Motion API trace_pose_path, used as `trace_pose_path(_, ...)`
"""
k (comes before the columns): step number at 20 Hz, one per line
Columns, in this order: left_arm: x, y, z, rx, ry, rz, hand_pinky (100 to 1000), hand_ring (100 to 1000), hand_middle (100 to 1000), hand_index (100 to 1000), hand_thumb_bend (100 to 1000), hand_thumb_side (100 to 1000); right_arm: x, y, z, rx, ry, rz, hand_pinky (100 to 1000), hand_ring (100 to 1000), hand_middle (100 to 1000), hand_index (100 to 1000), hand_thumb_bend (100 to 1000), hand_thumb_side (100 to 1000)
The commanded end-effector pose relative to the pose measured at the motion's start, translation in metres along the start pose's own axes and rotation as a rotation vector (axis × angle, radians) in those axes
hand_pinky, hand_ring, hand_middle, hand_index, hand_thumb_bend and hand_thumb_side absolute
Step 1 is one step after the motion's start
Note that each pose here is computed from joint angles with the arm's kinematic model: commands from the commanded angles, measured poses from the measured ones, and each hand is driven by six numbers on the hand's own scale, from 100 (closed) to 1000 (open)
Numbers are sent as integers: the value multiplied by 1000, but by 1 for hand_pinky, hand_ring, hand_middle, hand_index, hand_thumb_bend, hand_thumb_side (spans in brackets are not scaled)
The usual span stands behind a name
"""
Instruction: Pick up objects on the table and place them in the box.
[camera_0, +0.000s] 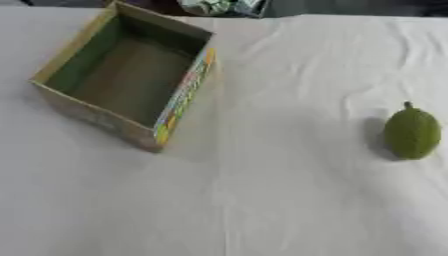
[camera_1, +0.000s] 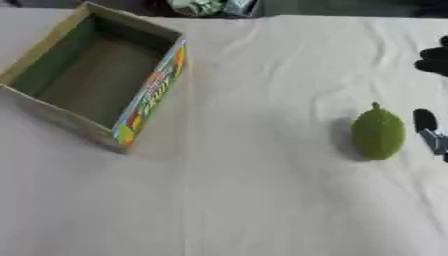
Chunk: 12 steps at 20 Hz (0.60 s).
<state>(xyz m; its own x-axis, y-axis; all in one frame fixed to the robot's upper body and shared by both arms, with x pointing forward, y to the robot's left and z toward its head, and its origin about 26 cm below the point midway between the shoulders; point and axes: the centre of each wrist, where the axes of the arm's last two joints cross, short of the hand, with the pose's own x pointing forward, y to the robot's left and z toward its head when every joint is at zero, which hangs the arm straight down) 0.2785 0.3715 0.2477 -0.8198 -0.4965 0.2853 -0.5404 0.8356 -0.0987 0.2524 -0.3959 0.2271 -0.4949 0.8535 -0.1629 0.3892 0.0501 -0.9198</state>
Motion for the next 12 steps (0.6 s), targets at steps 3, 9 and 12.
trace_pose_path(3, 6, 5, -11, -24, -46, -20, 675, 633, 572, 732, 100, 579, -1, -9, 1, 84, -40, 57, 885, 1000, 886, 944, 100, 225)
trace_pose_path(9, 6, 5, -10, -30, -43, -19, 675, 633, 573, 732, 100, 579, -1, -10, -1, 136, -77, 74, 895, 1000, 885, 948, 100, 241)
trace_pose_path(12, 6, 5, -9, -33, -40, -19, 675, 634, 573, 732, 100, 578, 1, -9, -3, 166, -109, 65, 902, 1000, 888, 953, 100, 242)
